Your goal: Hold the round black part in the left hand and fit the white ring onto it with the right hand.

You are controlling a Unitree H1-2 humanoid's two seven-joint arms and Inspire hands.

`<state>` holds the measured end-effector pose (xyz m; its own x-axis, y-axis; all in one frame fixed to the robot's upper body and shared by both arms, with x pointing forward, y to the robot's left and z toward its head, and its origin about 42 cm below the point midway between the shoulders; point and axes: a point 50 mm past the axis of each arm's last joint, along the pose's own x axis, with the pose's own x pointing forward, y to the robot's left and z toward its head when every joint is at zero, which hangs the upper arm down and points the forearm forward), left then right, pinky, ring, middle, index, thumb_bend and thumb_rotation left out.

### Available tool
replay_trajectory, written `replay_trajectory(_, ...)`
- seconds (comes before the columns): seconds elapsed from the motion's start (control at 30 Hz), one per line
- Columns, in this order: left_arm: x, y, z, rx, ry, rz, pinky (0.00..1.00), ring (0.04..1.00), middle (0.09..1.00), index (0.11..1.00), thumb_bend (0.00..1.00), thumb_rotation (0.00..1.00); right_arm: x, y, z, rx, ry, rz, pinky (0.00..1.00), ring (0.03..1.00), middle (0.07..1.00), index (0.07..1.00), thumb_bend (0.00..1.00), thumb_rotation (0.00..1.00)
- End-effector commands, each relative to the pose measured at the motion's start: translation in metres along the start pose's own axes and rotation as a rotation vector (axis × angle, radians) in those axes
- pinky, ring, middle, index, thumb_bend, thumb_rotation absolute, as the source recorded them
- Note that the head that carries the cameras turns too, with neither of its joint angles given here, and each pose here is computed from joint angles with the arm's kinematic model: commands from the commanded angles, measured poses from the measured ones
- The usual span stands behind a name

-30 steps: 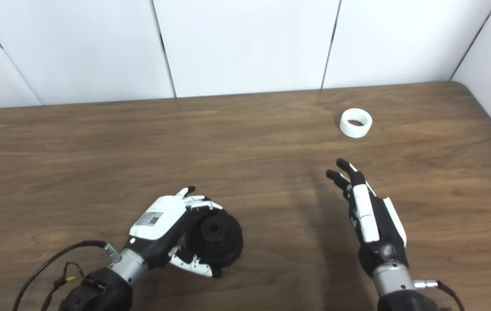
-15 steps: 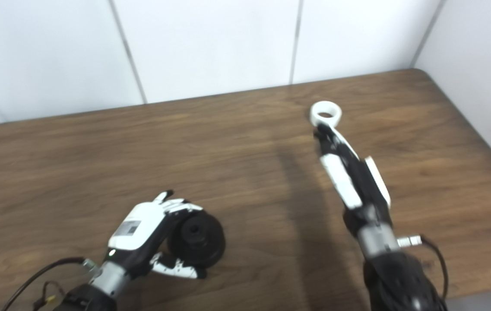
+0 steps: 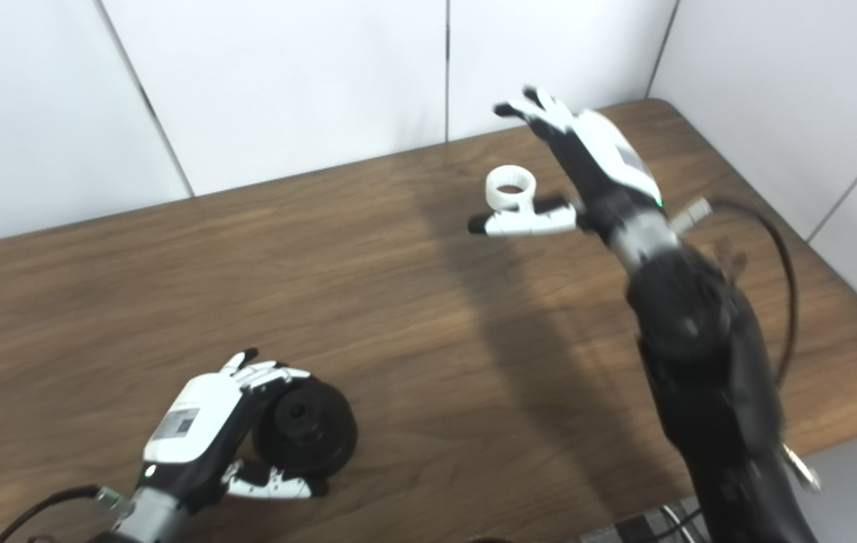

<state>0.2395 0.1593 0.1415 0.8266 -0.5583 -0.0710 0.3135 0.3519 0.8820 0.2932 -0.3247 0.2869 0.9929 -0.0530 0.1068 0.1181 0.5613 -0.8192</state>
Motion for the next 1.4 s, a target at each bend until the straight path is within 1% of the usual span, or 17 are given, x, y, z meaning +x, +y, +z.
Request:
replay_trajectory(0.0, -0.010, -0.006, -0.017, 0.046, 0.040, -0.037, 0.99, 0.848, 0.755, 0.482, 0.53, 0.05, 0.016, -0.015, 0.002, -0.074, 0.003, -0.028, 0.94, 1.000, 0.990, 0.843, 0.90, 0.32)
replay_trajectory(0.1, -0.011, -0.006, -0.022, 0.042, 0.032, -0.034, 0.99, 0.849, 0.758, 0.482, 0.53, 0.05, 0.034, -0.015, 0.000, -0.123, 0.038, -0.012, 0.95, 1.000, 0.990, 0.838, 0.90, 0.31)
replay_trajectory(0.23, -0.013, -0.005, -0.025, 0.047, 0.038, -0.044, 1.00, 0.853, 0.760, 0.483, 0.52, 0.05, 0.056, -0.013, -0.007, -0.148, 0.075, 0.011, 0.97, 1.000, 0.982, 0.839, 0.90, 0.31)
replay_trajectory(0.3, -0.013, -0.005, -0.026, 0.055, 0.038, -0.036, 0.99, 0.846, 0.755, 0.483, 0.52, 0.05, 0.067, -0.012, -0.012, -0.153, 0.091, 0.023, 0.99, 1.000, 0.980, 0.836, 0.90, 0.30)
replay_trajectory(0.47, -0.013, -0.007, -0.026, 0.057, 0.034, -0.023, 0.96, 0.830, 0.742, 0.482, 0.52, 0.05, 0.088, -0.009, -0.024, -0.173, 0.133, 0.052, 1.00, 1.000, 0.969, 0.829, 0.90, 0.29)
replay_trajectory(0.6, -0.013, -0.007, -0.025, 0.046, 0.037, -0.031, 0.98, 0.841, 0.747, 0.482, 0.52, 0.05, 0.103, -0.006, -0.032, -0.199, 0.170, 0.081, 1.00, 1.000, 0.966, 0.831, 0.89, 0.29)
replay_trajectory(0.87, -0.014, -0.008, -0.022, 0.047, 0.033, -0.026, 0.97, 0.837, 0.744, 0.482, 0.52, 0.05, 0.125, 0.001, -0.042, -0.240, 0.217, 0.113, 0.99, 1.000, 0.946, 0.814, 0.90, 0.27)
replay_trajectory(0.97, -0.014, -0.009, -0.021, 0.041, 0.037, -0.026, 0.98, 0.839, 0.746, 0.483, 0.52, 0.05, 0.133, 0.005, -0.046, -0.262, 0.240, 0.135, 0.99, 1.000, 0.941, 0.818, 0.89, 0.28)
replay_trajectory(1.13, -0.015, -0.009, -0.020, 0.042, 0.039, -0.028, 0.98, 0.843, 0.748, 0.483, 0.52, 0.05, 0.138, 0.013, -0.052, -0.287, 0.263, 0.169, 0.97, 1.000, 0.938, 0.828, 0.90, 0.30)
replay_trajectory(1.37, -0.015, -0.009, -0.019, 0.039, 0.034, -0.019, 0.98, 0.835, 0.739, 0.482, 0.52, 0.05, 0.140, 0.021, -0.057, -0.302, 0.271, 0.190, 0.97, 1.000, 0.936, 0.833, 0.90, 0.30)
